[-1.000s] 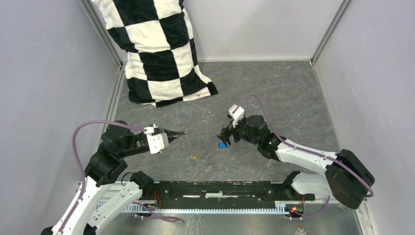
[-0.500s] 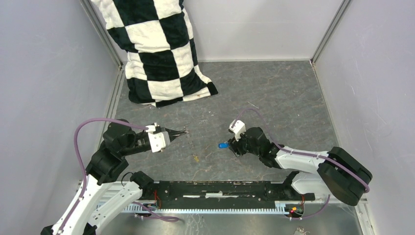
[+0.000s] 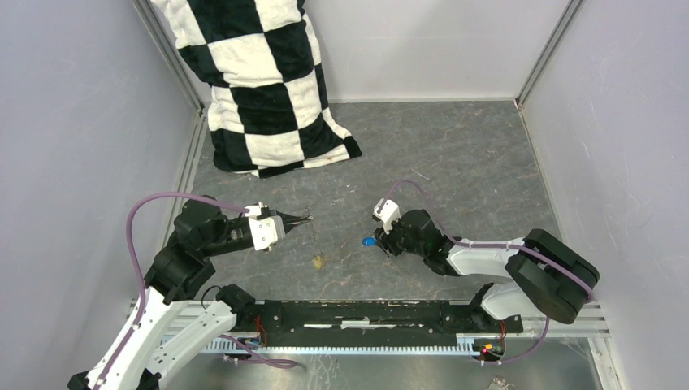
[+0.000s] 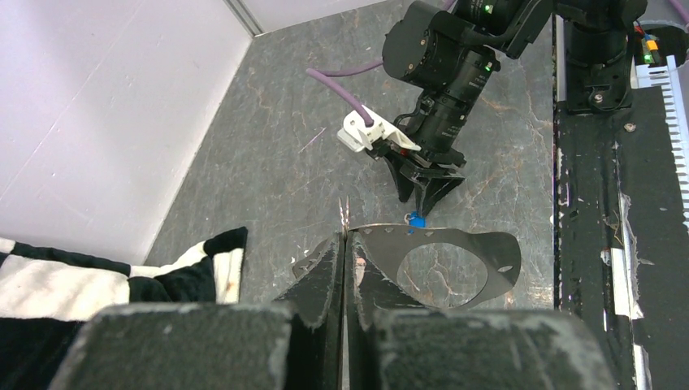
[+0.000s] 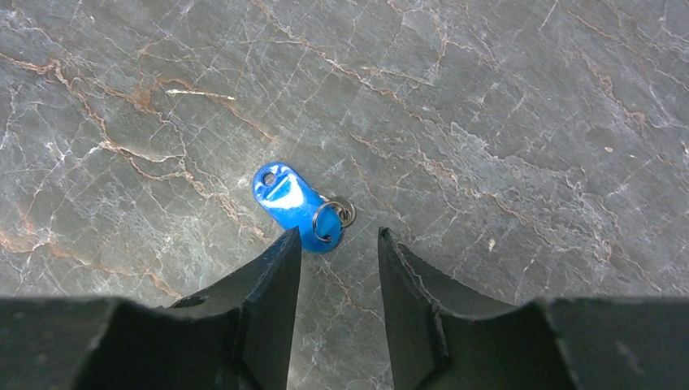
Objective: Put the keys on the keyring
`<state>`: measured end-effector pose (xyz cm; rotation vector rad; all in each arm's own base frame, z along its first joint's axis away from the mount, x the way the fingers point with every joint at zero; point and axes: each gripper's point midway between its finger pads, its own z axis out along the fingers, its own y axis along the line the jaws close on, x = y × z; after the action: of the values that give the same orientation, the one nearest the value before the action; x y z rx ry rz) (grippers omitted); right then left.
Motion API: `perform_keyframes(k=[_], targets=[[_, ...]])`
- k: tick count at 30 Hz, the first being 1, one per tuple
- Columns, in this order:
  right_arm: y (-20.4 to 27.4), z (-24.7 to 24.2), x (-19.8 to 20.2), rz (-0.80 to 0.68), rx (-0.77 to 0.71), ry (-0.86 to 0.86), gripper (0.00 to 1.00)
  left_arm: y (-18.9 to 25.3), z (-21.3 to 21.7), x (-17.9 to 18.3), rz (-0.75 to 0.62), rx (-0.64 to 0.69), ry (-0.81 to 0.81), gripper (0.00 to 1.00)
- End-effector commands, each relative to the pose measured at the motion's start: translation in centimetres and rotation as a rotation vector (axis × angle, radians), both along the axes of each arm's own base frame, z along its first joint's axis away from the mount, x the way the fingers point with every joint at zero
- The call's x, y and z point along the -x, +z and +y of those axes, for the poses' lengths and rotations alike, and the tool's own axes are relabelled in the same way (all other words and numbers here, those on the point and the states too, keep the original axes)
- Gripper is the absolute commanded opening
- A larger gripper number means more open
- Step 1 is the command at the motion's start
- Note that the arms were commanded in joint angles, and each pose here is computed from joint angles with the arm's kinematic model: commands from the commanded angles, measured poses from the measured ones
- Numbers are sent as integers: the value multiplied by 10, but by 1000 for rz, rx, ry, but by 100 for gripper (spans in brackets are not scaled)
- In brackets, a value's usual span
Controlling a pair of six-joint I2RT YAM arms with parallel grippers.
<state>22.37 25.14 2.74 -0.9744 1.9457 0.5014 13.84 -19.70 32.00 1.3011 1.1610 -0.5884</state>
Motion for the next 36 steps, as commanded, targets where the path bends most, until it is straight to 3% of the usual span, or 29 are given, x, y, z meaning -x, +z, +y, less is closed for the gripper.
perform_keyframes(k=[1,6,11,27,36], targets=[[20,22,-11,-53,-60,38,43,26,-2,1,-59,57,-11,2],[15,25,-13,-37,-45,46,29,24,-3,0,-60,50,-10,2],[16,23,-13,-40,-33,46,2,23,-3,0,-63,44,-12,2],[118,55,34,-123,-334,360,1,8,-7,8,-20,41,-63,2],[200,58,63,-221,-452,528,0,-4,-17,38,52,34,-237,2]])
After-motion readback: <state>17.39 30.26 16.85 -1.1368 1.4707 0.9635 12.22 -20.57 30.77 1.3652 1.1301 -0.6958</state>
